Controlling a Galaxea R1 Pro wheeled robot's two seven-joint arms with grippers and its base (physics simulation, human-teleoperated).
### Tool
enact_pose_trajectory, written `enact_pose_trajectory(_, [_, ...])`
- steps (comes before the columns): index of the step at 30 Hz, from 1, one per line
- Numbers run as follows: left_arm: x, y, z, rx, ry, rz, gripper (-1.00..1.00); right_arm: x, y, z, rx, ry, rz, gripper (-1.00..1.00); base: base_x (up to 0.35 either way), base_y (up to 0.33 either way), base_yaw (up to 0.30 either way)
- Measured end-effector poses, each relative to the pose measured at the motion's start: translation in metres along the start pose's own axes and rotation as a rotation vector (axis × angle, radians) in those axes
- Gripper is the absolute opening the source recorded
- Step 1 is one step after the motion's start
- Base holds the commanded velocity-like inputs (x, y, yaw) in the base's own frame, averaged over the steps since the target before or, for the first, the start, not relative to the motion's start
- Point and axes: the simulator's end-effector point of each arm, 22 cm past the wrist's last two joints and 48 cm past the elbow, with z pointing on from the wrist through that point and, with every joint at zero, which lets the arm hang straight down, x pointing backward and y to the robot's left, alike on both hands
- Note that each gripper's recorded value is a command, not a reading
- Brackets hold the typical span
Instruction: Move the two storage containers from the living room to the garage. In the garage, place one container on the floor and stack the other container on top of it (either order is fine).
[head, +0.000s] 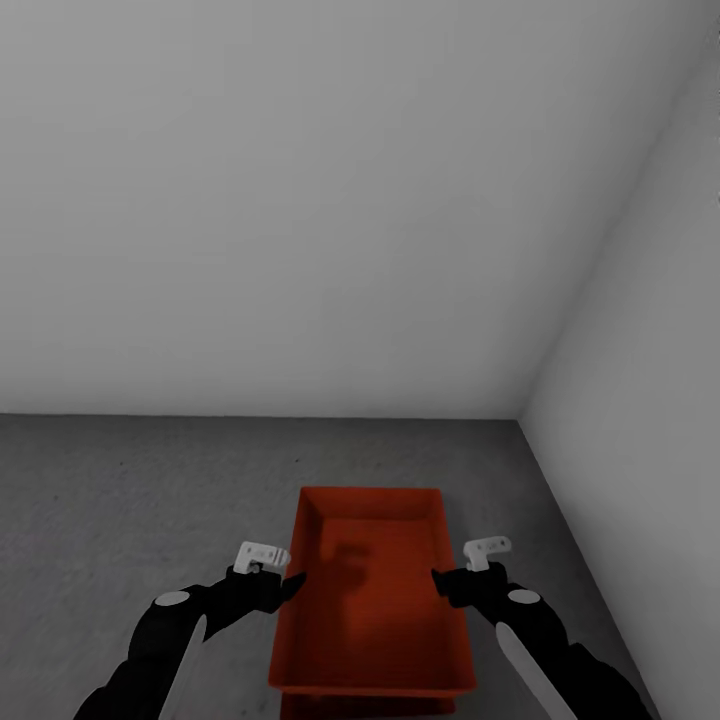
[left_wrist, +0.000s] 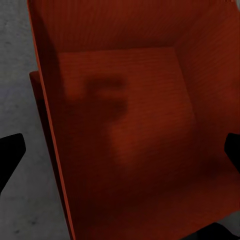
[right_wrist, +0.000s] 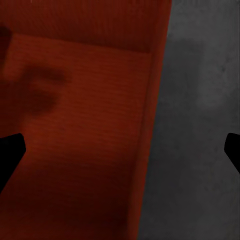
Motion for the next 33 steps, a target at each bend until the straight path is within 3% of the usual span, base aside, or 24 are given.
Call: enact_pose_trajectory(33, [-0.020, -0.005, -0.014, -0.002, -0.048, 0.021, 1.00, -0.021, -0.003, -0.015, 0.011, -0.050, -0.008, 1.00, 0.000, 0.000, 0.000])
